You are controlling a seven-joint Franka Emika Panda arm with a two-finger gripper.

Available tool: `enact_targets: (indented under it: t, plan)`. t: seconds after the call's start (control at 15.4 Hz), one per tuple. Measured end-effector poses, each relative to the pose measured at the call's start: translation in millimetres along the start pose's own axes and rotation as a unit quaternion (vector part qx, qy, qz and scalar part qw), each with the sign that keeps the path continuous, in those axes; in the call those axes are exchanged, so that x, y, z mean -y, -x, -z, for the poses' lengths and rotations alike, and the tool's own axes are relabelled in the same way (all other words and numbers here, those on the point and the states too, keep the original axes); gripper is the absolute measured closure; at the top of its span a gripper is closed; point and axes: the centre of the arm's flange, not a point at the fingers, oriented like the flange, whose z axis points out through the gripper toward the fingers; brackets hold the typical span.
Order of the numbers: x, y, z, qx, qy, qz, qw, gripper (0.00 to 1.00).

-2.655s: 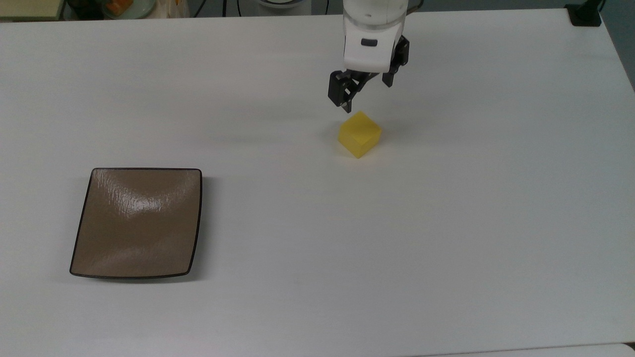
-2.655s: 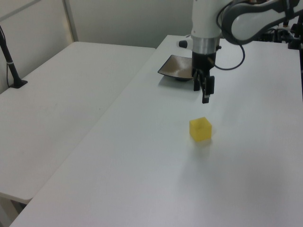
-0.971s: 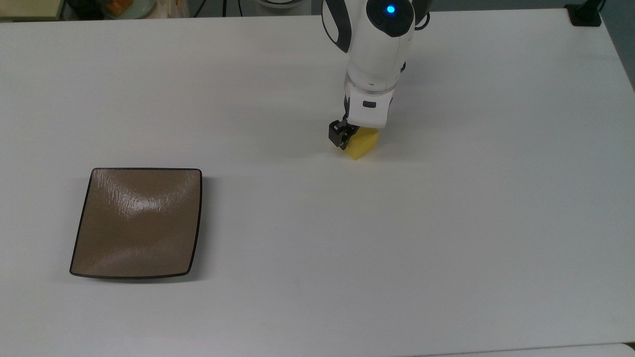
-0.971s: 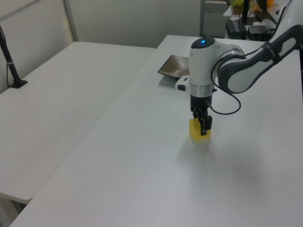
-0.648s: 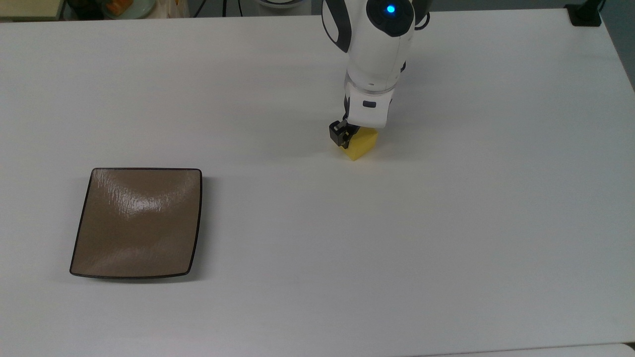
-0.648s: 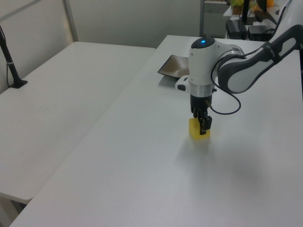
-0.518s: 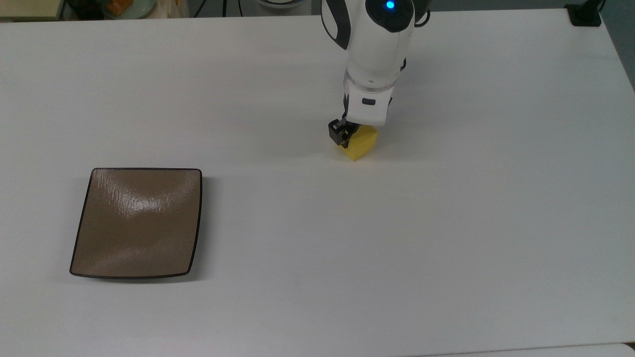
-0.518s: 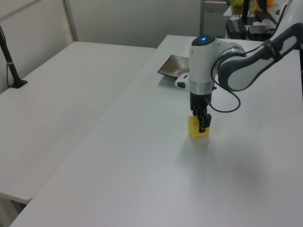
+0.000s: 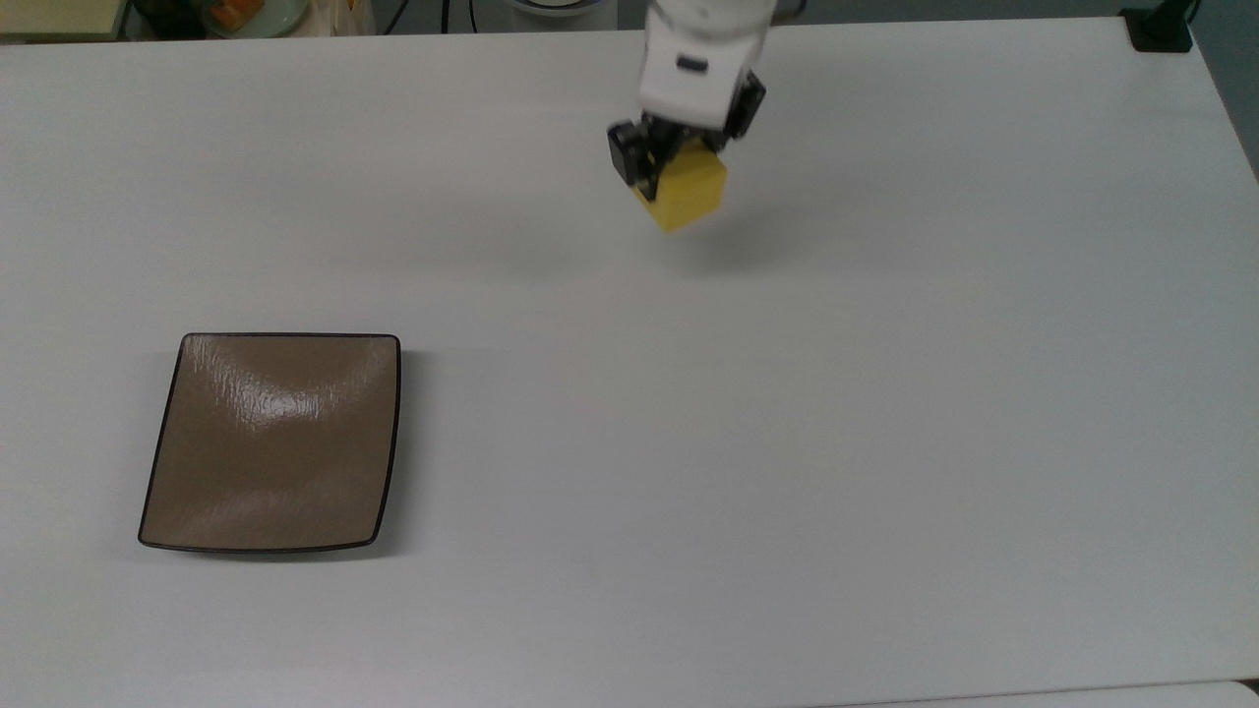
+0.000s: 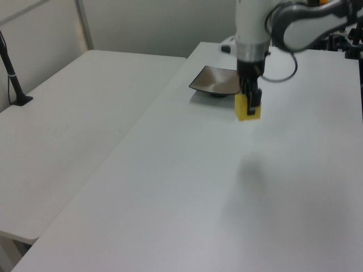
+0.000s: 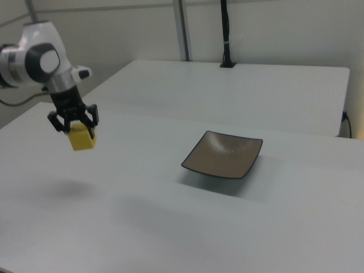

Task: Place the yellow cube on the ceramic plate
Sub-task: 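Lift the yellow cube and carry it toward the brown plate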

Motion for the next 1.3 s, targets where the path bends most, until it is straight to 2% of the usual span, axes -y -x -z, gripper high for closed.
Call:
enact_targets:
  t: [0.26,0.45,1.04,1.3]
  plan:
    - [-37.0,36.5,70.6,-0.014,-0.023,-0.054,0.9982,0.41]
    - [-64.6,60.0,99.0,-0.021,-0.023,-0.084,0.996,0.41]
    - [-137.7,90.1,121.5,-0.026,-0.019,-0.128,0.9913,0.42]
    - [-185.4,87.5,106.2,-0.02,-0.017,-0.145,0.989,0.42]
